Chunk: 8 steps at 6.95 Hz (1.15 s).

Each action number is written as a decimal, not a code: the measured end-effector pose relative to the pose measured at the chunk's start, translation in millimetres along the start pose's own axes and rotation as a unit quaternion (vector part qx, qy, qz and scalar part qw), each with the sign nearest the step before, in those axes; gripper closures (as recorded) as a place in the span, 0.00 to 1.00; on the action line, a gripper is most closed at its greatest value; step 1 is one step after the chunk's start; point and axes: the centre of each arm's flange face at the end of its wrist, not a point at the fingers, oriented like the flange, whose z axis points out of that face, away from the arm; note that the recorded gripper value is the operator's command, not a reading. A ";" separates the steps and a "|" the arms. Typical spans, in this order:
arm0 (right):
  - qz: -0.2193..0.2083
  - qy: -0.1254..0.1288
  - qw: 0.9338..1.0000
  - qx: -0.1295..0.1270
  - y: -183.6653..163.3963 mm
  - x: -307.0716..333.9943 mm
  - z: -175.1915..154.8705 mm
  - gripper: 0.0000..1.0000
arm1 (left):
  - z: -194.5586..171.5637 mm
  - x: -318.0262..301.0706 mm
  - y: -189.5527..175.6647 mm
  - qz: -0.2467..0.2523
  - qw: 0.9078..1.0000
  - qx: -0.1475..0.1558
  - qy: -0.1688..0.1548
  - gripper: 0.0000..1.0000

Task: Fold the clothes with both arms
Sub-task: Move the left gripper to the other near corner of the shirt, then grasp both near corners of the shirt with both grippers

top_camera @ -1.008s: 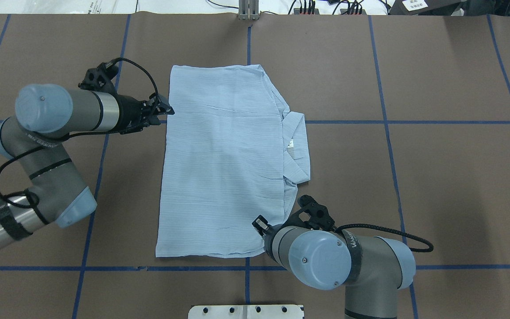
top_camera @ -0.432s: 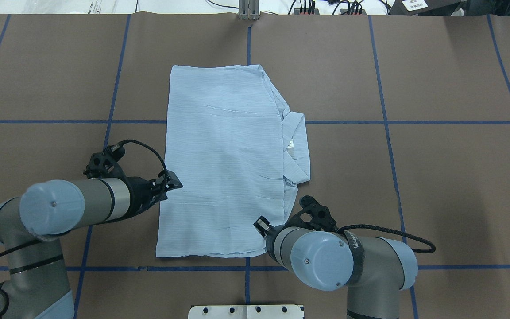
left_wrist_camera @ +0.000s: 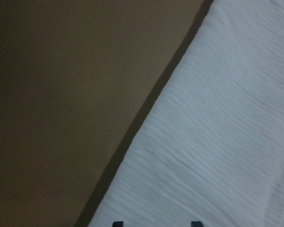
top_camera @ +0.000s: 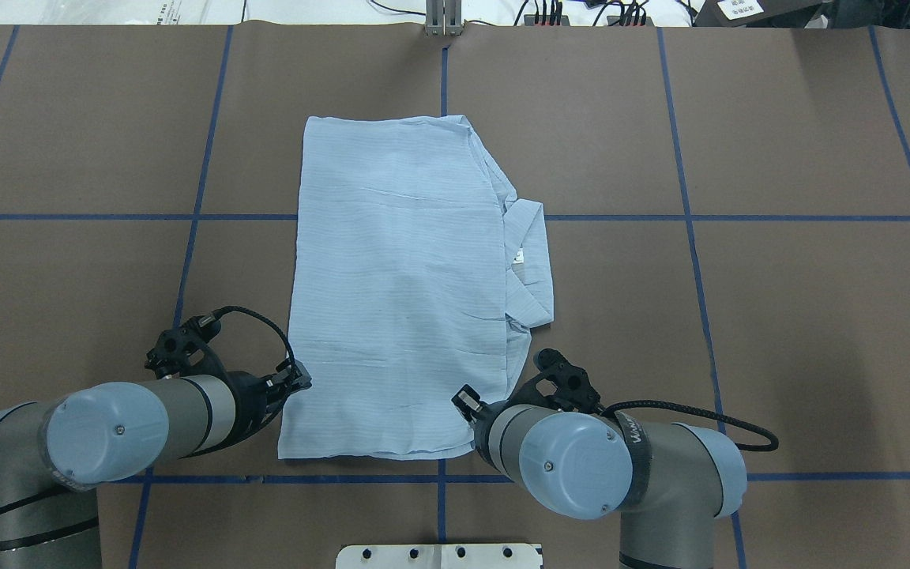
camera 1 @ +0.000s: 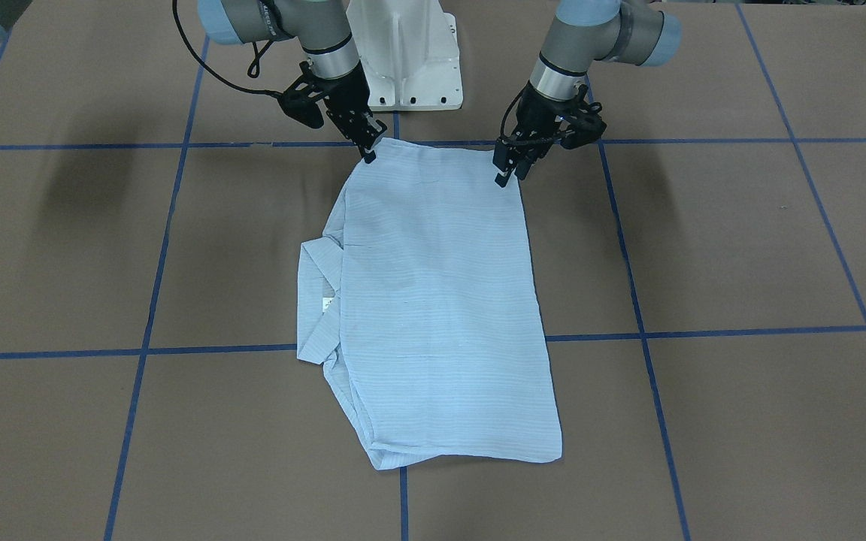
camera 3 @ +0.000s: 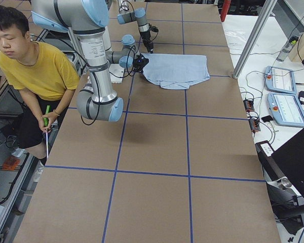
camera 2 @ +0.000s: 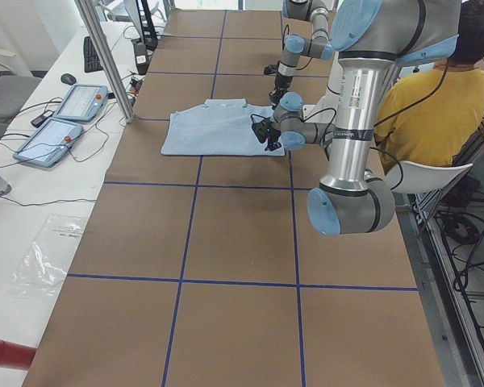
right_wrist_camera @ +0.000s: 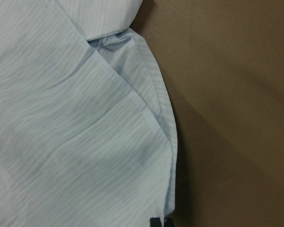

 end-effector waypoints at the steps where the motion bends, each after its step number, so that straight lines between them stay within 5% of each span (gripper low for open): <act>1: 0.000 0.000 1.000 0.000 0.1 -0.1 -0.3 1.00 | -2.1 -8.5 5.6 0.001 1.000 0.003 -0.020 0.38; 8: -0.001 0.005 1.000 0.002 -1.6 5.2 2.9 1.00 | 4.5 -25.9 42.6 -0.007 0.999 -0.015 -0.052 0.39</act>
